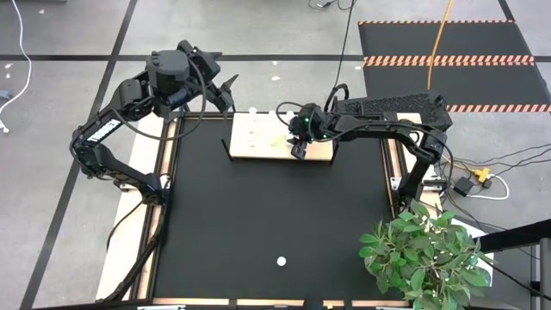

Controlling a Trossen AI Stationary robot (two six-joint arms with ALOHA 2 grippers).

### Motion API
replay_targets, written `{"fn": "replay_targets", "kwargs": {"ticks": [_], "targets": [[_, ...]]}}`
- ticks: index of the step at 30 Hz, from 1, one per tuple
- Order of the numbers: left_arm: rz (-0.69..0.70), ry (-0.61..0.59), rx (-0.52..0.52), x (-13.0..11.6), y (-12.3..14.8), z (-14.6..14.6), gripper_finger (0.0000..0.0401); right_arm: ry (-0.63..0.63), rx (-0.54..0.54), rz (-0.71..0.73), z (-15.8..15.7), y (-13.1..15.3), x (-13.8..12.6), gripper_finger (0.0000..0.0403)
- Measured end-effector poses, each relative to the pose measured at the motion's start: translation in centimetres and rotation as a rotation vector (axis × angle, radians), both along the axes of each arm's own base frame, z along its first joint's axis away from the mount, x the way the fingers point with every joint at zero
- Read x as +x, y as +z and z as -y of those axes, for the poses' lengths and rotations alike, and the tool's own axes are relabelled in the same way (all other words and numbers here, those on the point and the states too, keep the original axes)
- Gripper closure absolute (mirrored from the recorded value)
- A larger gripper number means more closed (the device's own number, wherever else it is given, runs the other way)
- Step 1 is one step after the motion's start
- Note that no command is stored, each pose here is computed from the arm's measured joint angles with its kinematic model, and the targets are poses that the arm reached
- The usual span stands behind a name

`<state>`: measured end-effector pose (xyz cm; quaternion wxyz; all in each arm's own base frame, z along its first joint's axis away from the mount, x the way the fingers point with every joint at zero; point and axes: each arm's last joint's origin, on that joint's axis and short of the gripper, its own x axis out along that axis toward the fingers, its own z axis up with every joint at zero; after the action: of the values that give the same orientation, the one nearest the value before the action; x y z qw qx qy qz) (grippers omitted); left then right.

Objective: Pick and place medicine bottles onto shelf by color
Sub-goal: Put the blue pill bottle on the shelf aligned with the other blue pill bottles

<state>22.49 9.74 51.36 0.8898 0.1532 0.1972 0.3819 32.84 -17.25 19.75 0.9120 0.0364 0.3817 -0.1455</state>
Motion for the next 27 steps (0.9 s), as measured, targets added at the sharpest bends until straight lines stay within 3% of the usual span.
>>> {"fn": "replay_targets", "kwargs": {"ticks": [21, 27], "targets": [[0.005, -0.013, -0.031, 0.1, -0.2, 0.5, 0.0077, -0.055, 0.058, 0.005, -0.4, 0.7, -0.5, 0.0191], [-0.019, -0.037, -0.029, 0.3, -0.3, 0.9, 0.0077, 0.071, 0.003, -0.124, -1.8, 2.0, -2.1, 0.0194]]}}
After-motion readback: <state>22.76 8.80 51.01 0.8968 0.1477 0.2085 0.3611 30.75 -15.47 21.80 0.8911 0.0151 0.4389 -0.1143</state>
